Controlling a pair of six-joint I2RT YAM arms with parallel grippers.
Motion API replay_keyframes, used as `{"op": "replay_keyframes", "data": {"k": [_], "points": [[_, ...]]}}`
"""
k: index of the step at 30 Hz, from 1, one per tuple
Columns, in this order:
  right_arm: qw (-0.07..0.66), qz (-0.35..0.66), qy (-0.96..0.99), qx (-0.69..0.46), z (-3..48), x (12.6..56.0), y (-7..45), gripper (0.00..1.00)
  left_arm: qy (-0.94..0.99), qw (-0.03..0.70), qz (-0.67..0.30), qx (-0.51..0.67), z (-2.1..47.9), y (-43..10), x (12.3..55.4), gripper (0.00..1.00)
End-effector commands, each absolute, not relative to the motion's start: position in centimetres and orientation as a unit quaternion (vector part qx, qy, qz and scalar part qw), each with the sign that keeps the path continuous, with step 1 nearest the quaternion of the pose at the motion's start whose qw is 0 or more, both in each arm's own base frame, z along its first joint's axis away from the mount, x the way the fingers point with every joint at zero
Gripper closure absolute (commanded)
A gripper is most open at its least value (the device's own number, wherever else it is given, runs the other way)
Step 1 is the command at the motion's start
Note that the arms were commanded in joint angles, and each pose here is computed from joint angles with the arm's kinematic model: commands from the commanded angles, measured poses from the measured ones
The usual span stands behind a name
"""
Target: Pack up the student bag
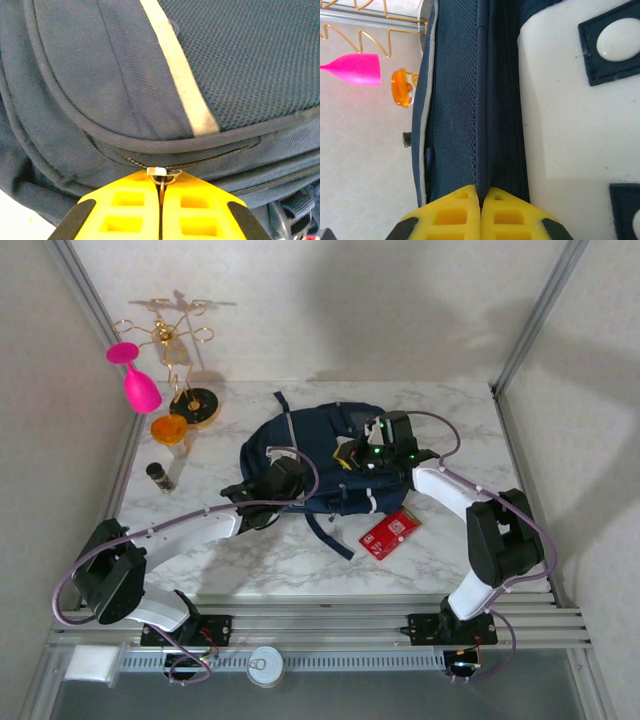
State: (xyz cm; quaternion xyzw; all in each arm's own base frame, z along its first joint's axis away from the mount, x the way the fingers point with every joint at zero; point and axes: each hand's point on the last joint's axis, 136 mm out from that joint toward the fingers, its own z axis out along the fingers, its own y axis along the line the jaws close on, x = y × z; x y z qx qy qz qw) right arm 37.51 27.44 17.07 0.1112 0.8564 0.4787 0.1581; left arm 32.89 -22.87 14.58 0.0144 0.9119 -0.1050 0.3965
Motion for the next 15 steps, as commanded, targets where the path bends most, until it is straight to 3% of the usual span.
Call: {"op": "replay_keyframes", "data": {"k": [1, 9, 15], "points": [[0.232, 0.473, 0.845, 0.094, 21.1, 41.1, 24.2, 1.00, 0.924, 0.366, -0.106, 0.041, 13.2, -22.0, 31.3, 1.00], [0.233, 0.437, 0.866, 0.069, 20.6, 44.8, 23.7, 0.97, 0.907, 0.379, -0.177, 0.042, 15.7, -29.1, 30.7, 1.00], [0.240, 0.388, 0.885, 0.095, 19.6, 42.1, 21.3, 0.43, 0.901, 0.399, -0.167, -0.008, 16.8, -28.8, 32.2, 1.00]]}}
